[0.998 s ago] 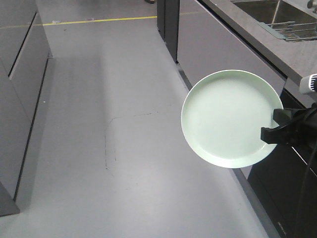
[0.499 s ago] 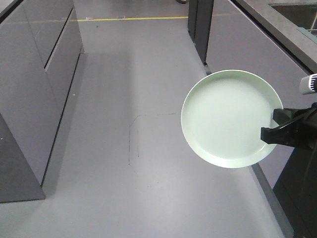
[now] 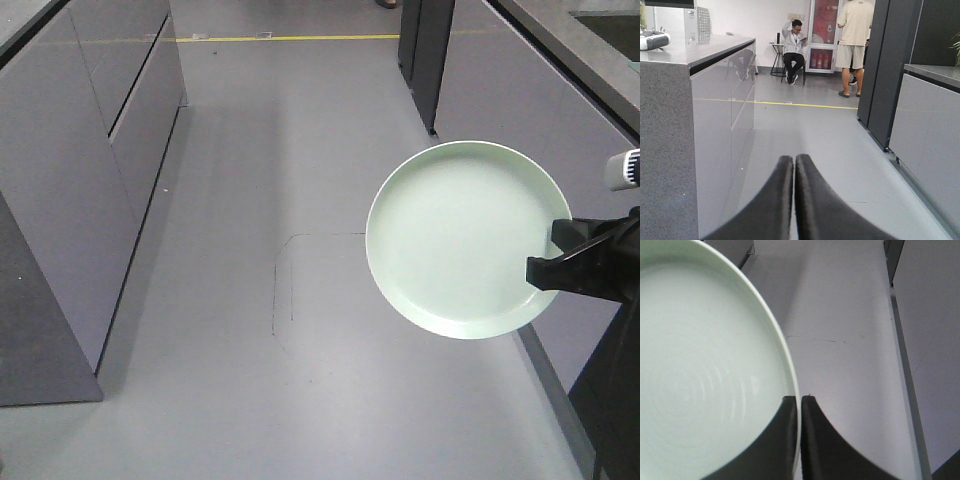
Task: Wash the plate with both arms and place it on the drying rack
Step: 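Drive the base away from the counter holding the plate in the right gripper, then drive along the aisle between grey cabinets carrying the plate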
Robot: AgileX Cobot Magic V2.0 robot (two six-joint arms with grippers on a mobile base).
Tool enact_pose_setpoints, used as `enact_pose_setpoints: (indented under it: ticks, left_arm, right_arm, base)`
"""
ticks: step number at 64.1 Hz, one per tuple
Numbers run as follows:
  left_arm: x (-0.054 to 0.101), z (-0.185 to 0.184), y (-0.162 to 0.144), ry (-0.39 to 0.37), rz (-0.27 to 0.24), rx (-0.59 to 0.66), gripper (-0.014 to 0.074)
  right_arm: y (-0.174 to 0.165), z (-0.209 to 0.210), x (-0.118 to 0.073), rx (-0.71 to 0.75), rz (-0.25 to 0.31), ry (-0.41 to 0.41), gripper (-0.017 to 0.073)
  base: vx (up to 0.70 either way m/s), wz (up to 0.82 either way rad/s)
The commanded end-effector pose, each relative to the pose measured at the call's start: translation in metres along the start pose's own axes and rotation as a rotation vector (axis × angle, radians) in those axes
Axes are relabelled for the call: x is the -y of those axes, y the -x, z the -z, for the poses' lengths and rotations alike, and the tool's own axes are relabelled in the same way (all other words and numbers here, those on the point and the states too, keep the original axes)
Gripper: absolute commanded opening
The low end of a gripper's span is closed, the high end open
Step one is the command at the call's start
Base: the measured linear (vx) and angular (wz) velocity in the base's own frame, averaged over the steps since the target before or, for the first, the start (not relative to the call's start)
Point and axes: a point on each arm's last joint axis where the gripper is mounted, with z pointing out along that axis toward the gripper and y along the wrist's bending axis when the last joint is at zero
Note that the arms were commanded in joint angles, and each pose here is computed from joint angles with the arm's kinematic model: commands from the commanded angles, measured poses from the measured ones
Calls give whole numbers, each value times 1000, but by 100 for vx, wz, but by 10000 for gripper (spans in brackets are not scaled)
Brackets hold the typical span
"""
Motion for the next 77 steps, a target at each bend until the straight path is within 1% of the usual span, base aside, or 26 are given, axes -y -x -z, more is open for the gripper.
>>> enact_pose_setpoints:
  ticks: [1,77]
  left_arm:
    - [1,1,3,-21,6,76,-5]
    - [1,1,3,-21,6,76,-5]
  right_arm:
    - [18,8,3,109,-2,-34,-9]
    - [18,8,3,109,-2,-34,-9]
  base:
    - [6,3]
    - [11,3]
